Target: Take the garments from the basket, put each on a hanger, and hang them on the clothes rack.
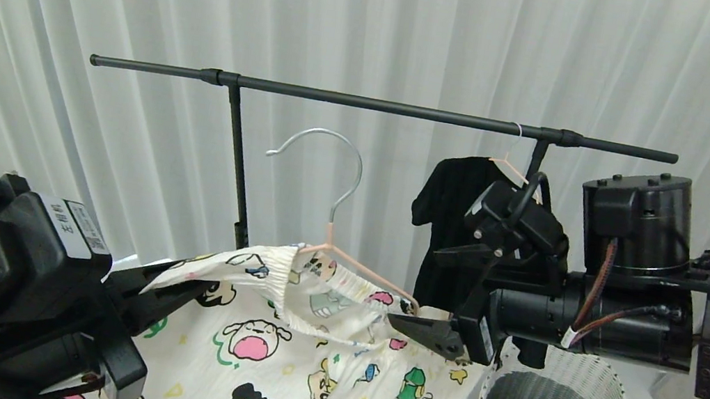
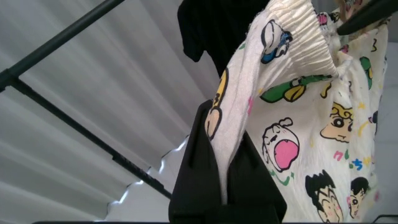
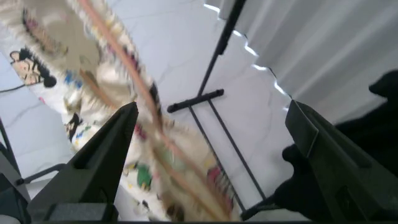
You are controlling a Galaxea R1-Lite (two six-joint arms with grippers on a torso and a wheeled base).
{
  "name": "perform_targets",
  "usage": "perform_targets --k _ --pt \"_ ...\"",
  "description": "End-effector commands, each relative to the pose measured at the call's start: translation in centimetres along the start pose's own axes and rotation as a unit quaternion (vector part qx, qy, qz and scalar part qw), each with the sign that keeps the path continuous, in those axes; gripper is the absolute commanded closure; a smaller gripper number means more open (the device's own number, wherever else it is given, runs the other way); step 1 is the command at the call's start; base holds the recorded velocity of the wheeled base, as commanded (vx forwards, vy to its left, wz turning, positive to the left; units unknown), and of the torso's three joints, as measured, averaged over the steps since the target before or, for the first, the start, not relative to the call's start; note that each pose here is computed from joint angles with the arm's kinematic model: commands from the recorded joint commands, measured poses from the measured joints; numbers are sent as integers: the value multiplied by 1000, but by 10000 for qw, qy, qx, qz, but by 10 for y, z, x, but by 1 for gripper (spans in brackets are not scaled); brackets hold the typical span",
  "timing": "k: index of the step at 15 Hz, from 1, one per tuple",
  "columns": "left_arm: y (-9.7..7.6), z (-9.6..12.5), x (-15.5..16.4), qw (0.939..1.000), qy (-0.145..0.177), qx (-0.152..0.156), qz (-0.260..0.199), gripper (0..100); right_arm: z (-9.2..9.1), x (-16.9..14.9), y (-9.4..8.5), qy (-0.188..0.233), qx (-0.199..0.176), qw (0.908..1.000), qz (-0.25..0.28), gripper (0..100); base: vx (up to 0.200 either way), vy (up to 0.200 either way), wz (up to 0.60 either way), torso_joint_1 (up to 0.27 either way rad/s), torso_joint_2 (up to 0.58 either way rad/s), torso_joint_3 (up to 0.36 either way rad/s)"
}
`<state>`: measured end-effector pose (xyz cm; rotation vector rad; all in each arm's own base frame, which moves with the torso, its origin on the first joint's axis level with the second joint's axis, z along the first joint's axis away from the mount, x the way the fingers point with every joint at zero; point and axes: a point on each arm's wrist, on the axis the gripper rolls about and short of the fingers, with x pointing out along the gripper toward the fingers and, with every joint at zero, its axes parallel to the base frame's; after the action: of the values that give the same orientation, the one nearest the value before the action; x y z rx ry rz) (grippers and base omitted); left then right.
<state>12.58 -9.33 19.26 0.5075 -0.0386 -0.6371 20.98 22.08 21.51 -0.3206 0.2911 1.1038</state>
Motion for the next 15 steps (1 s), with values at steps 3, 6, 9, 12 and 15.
perform_targets --k 3,6,9,12,15 --pt "-4 3 -2 9999 -107 17 -114 100 1 19 9 236 -44 9991 360 0 0 0 0 0 0 0" --pt "-7 5 -2 9996 -172 47 -218 100 -6 25 10 439 -95 9979 476 0 0 0 0 0 0 0" --pt "-9 5 -3 9994 -176 61 -276 100 -8 20 13 606 -219 9951 745 0 0 0 0 0 0 0" --pt "-10 2 -3 9994 -133 102 -290 100 -5 21 14 566 -270 9948 806 0 0 0 0 0 0 0" --pt "-12 3 -3 9992 -155 110 -347 100 -6 24 19 585 -307 9938 889 100 0 0 0 0 0 0"
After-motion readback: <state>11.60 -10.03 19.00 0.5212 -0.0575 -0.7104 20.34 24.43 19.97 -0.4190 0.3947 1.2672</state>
